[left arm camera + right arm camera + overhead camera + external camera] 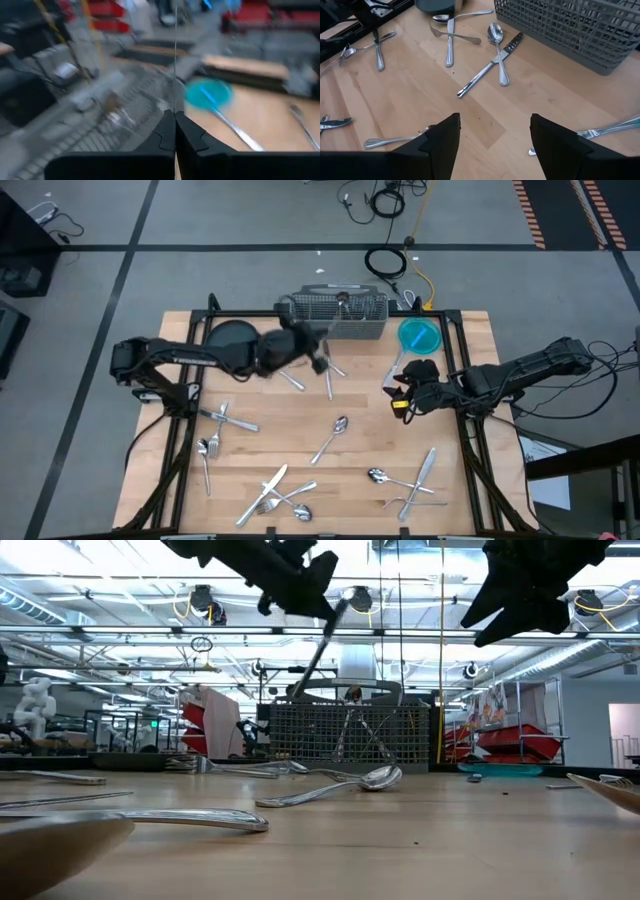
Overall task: Sort silverware
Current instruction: Put the knife into the silverware basket
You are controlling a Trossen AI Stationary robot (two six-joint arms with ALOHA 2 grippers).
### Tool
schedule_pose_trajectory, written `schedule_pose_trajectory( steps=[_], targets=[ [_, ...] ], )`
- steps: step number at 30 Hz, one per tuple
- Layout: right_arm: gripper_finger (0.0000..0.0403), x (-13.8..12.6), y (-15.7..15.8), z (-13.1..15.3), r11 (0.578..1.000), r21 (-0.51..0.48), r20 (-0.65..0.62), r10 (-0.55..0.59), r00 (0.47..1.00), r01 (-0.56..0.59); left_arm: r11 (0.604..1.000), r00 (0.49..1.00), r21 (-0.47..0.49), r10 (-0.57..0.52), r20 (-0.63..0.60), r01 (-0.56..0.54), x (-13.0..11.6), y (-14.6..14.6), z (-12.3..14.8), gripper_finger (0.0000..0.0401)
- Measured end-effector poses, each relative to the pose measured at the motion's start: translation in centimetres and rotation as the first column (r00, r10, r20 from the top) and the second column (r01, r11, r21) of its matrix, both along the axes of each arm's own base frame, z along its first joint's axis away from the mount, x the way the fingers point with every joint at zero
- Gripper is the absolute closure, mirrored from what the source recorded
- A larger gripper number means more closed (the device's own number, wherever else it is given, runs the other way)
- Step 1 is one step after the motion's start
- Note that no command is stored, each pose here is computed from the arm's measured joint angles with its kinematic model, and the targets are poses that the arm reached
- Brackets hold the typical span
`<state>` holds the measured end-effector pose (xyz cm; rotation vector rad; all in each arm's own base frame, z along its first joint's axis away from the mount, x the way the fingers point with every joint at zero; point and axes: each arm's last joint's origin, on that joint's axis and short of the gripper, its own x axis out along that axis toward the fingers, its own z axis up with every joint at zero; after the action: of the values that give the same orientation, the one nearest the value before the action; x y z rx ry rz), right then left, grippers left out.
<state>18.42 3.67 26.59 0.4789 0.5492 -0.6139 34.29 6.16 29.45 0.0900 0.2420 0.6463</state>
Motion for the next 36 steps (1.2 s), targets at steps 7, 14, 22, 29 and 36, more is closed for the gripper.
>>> schedule_pose_trajectory(
  steps=[7, 14, 22, 29, 36],
  targets=[
    [0.0177, 0.0, 0.0, 0.0, 1.0, -0.009, 0.0, -0.006, 1.0, 0.006, 0.984, 0.975, 0.105, 0.126, 0.182, -0.147, -1.2, 4.4, 2.5, 0.0401],
    [0.0177, 0.0, 0.0, 0.0, 1.0, -0.008, -0.004, 0.0, 1.0, 0.0, 0.949, 0.931, 0.113, 0.26, 0.257, -0.296, -3.3, 9.2, 2.3, 0.0401],
    [0.0177, -0.3, 0.0, -0.2, 1.0, -0.008, -0.034, -0.004, 0.999, 0.003, 0.947, 0.904, 0.127, 0.232, 0.36, -0.294, -6.0, 12.1, -0.3, 0.0401],
    [0.0177, -0.3, 0.0, -0.3, 1.0, -0.002, -0.036, -0.012, 0.999, 0.012, 0.963, 0.888, 0.1, 0.187, 0.42, -0.25, -5.8, 12.7, -3.0, 0.0401],
    [0.0177, -0.4, -0.1, -0.3, 1.0, 0.004, -0.036, -0.019, 0.999, 0.019, 0.971, 0.904, 0.074, 0.18, 0.388, -0.225, -4.6, 13.2, -5.6, 0.0401]
  ],
)
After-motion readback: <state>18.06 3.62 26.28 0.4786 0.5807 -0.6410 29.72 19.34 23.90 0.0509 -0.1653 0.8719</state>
